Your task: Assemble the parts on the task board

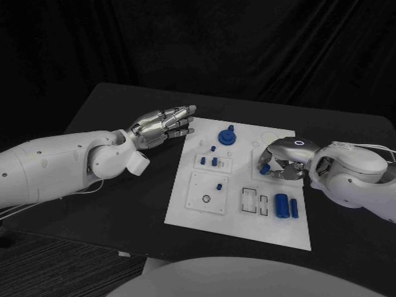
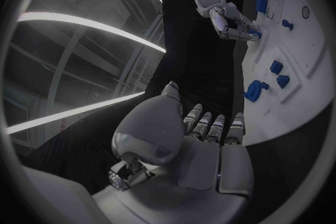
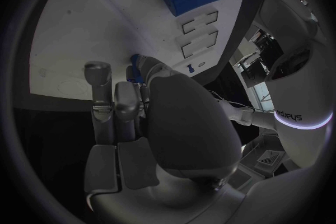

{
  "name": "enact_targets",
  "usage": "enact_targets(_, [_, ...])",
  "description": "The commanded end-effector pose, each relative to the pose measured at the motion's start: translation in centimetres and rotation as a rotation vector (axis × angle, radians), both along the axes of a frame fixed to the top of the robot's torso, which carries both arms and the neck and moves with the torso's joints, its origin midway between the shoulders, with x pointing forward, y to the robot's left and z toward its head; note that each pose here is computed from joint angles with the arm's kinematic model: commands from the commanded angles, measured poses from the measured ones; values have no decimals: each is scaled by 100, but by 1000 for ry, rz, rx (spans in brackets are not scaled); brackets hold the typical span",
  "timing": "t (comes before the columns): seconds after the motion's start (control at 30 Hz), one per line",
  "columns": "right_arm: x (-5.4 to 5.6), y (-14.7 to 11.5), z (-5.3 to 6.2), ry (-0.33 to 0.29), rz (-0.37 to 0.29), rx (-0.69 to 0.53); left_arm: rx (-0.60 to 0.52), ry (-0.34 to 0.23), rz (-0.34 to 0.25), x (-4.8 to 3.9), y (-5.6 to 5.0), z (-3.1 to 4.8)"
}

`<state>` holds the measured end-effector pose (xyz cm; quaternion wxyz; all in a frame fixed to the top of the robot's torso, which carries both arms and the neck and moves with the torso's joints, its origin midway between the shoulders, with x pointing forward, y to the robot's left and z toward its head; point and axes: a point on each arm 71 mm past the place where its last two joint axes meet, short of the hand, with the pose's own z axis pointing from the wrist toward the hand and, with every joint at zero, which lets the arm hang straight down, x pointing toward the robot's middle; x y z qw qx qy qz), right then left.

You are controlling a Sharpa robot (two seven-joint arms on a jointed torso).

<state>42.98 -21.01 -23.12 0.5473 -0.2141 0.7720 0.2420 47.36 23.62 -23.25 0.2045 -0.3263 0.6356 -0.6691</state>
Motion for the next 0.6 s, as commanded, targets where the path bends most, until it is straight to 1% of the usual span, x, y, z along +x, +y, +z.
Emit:
enact_targets(0.03, [-5, -5, 17, -37, -5, 6, -17, 2, -10, -10, -16, 1])
enact_targets(0.2, [-25, -7, 58, -72, 2, 23, -16, 3, -9, -11, -10, -3])
enact_targets(0.33, [-46, 5, 146, -110, 13, 45, -16, 3, -9, -11, -14, -5])
enact_targets(0.5, [-58, 50, 342, -160, 33, 62, -15, 3, -8, -10, -16, -7])
enact_targets(0.6, [-70, 94, 502, -189, 46, 68, -15, 3, -8, -9, -16, -7])
